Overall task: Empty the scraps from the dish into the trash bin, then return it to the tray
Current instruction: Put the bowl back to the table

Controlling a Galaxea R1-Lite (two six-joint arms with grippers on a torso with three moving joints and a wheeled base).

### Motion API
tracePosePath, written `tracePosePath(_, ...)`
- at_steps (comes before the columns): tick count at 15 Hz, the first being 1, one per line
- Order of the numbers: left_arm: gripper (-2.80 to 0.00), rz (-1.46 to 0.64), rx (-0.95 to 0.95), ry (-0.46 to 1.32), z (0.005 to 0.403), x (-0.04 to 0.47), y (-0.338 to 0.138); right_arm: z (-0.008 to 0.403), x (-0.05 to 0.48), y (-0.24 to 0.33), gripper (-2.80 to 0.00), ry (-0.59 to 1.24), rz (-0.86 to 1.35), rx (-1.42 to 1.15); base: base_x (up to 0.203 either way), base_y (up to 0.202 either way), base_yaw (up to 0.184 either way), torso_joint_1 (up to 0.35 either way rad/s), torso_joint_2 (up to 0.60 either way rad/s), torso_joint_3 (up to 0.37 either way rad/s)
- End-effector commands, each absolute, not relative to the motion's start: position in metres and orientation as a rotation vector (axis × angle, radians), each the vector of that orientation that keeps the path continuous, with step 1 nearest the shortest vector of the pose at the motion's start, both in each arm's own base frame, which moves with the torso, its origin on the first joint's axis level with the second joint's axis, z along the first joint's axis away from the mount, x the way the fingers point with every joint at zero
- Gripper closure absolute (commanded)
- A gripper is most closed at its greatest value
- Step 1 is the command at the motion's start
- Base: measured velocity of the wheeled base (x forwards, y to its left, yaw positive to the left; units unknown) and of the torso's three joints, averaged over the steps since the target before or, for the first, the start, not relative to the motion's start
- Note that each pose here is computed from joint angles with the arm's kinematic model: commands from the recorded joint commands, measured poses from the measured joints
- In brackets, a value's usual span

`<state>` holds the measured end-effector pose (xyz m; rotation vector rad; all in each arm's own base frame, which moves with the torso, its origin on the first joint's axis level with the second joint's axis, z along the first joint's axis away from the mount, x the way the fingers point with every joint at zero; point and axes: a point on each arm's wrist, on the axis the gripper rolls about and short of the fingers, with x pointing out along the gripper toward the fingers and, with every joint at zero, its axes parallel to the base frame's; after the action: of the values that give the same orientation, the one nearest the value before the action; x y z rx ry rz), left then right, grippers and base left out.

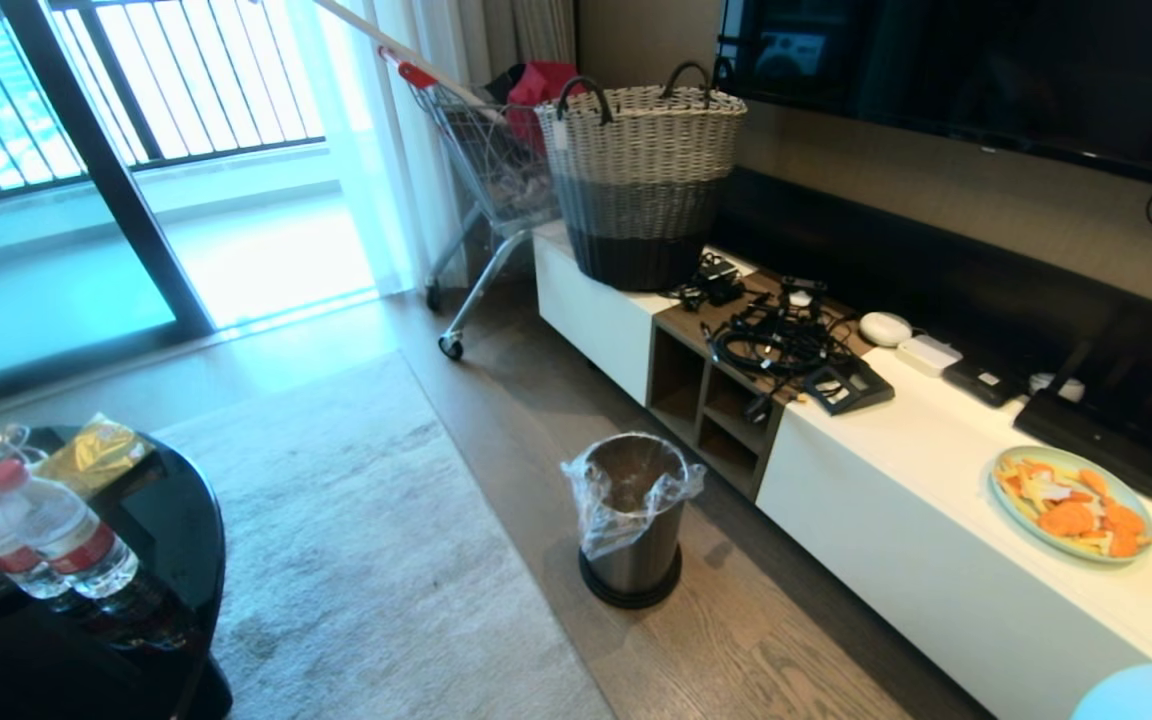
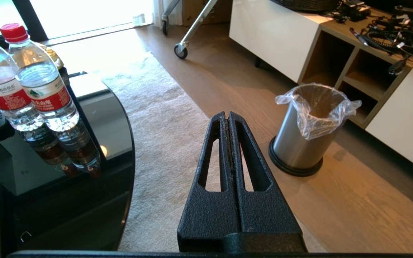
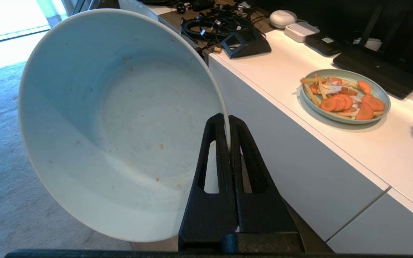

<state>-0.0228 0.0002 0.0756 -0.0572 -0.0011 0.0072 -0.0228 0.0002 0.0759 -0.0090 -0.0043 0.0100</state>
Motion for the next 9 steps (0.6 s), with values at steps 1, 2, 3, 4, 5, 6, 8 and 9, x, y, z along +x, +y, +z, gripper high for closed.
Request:
tracePosePath(1,0.0,0.008,-0.058,-0.002,0.0756,-0.0228,0.0002,0.076,-0.0227,0.0002,0.0,-0.003,0.011,-0.009,0.0,0.0,0.0,0.0,0.0,0.0)
tracePosePath(2,0.0,0.008,-0.058,-0.002,0.0756,-0.0228,0.0002,0.076,-0.0227,0.0002,0.0,-0.003,0.011,-0.009,0.0,0.0,0.0,0.0,0.0,0.0)
tracePosePath(3,0.0,0.008,-0.058,-0.002,0.0756,-0.0228,0.0002,0.076,-0.0227,0.0002,0.0,-0.003,0.011,-0.009,0.0,0.0,0.0,0.0,0.0,0.0)
tracePosePath(4,0.0,0.008,-0.058,-0.002,0.0756,-0.0228,0.0002,0.076,-0.0227,0.0002,0.0,-0.003,0.011,-0.009,0.0,0.0,0.0,0.0,0.0,0.0)
tracePosePath(5,0.0,0.008,-0.058,-0.002,0.0756,-0.0228,0.0002,0.076,-0.0228,0.0002,0.0,-0.005,0.011,-0.009,0.0,0.0,0.0,0.0,0.0,0.0)
tracePosePath(6,0.0,0.008,-0.058,-0.002,0.0756,-0.0228,0.0002,0.076,-0.0227,0.0002,0.0,-0.003,0.011,-0.009,0.0,0.0,0.0,0.0,0.0,0.0)
tracePosePath(8,0.0,0.008,-0.058,-0.002,0.0756,-0.0228,0.0002,0.076,-0.0228,0.0002,0.0,-0.004,0.011,-0.009,0.0,0.0,0.0,0.0,0.0,0.0)
tracePosePath(9,0.0,0.008,-0.058,-0.002,0.0756,-0.0228,0.0002,0.076,-0.0227,0.0002,0.0,-0.003,0.011,-0.009,0.0,0.0,0.0,0.0,0.0,0.0)
